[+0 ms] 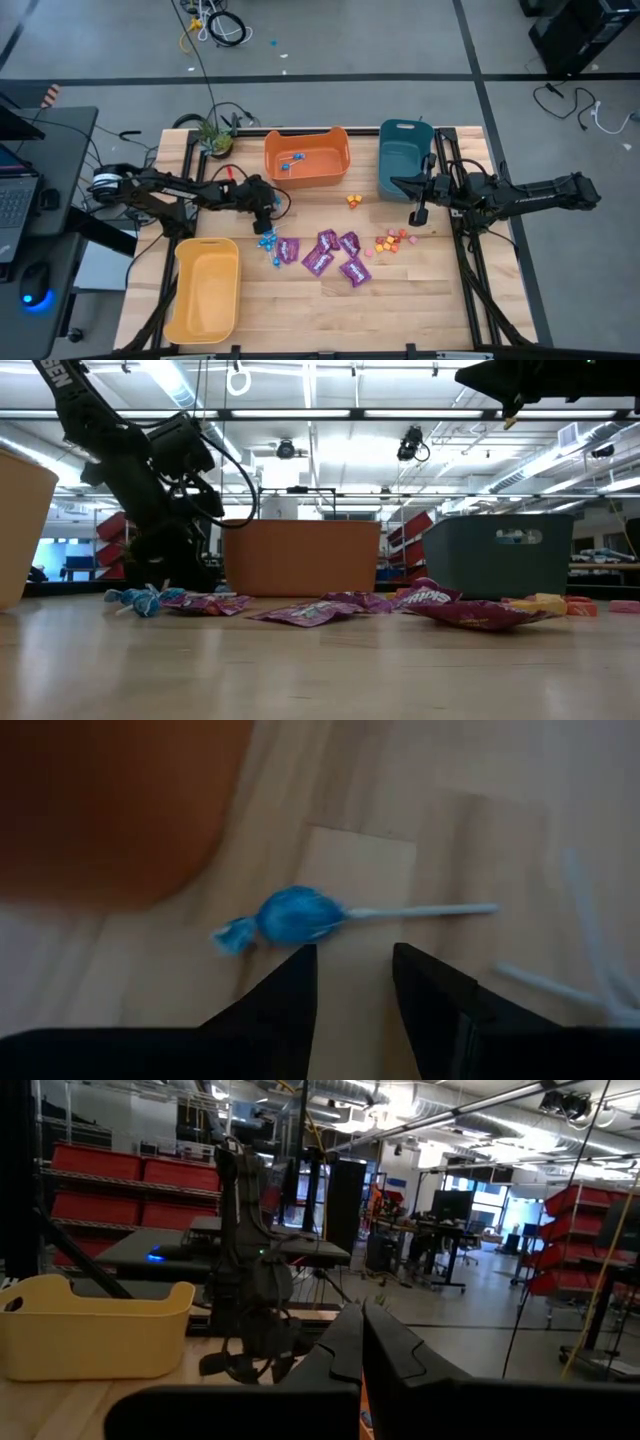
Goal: Sort candy
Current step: Put the blue candy into the orange bin
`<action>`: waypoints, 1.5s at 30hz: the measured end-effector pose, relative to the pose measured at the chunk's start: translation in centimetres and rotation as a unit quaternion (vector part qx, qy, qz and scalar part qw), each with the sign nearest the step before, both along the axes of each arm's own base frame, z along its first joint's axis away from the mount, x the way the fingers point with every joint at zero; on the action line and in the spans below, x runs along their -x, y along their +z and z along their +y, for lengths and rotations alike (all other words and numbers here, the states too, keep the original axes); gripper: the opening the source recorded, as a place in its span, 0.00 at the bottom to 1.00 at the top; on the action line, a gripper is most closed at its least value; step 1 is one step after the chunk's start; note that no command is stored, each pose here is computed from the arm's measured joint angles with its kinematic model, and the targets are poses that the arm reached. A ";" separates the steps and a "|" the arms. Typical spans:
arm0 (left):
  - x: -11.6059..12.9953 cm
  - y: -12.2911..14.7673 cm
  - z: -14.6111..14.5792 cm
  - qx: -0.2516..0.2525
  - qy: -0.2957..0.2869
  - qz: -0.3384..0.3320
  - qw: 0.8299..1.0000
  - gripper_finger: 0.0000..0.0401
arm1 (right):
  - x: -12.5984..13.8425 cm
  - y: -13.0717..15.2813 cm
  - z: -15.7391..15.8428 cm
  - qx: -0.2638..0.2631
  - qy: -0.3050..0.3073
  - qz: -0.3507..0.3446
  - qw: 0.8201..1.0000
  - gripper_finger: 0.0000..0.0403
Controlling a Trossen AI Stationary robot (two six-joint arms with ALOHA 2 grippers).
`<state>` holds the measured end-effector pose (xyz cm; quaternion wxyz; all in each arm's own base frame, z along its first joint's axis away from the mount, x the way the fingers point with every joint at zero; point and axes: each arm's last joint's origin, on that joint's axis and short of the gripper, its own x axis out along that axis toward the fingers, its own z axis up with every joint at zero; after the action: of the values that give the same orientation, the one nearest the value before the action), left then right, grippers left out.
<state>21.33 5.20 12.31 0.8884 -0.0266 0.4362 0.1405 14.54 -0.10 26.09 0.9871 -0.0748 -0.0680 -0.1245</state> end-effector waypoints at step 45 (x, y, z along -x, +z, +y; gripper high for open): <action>-0.3 1.6 -0.1 0.171 0.303 -0.125 0.929 0.34 | 0.0 0.0 0.0 -0.001 0.000 0.000 1.000 0.00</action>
<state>21.60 5.13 13.90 0.8328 -0.3265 0.3107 0.3215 14.53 -0.10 26.09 0.9871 -0.0738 -0.0683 -0.1245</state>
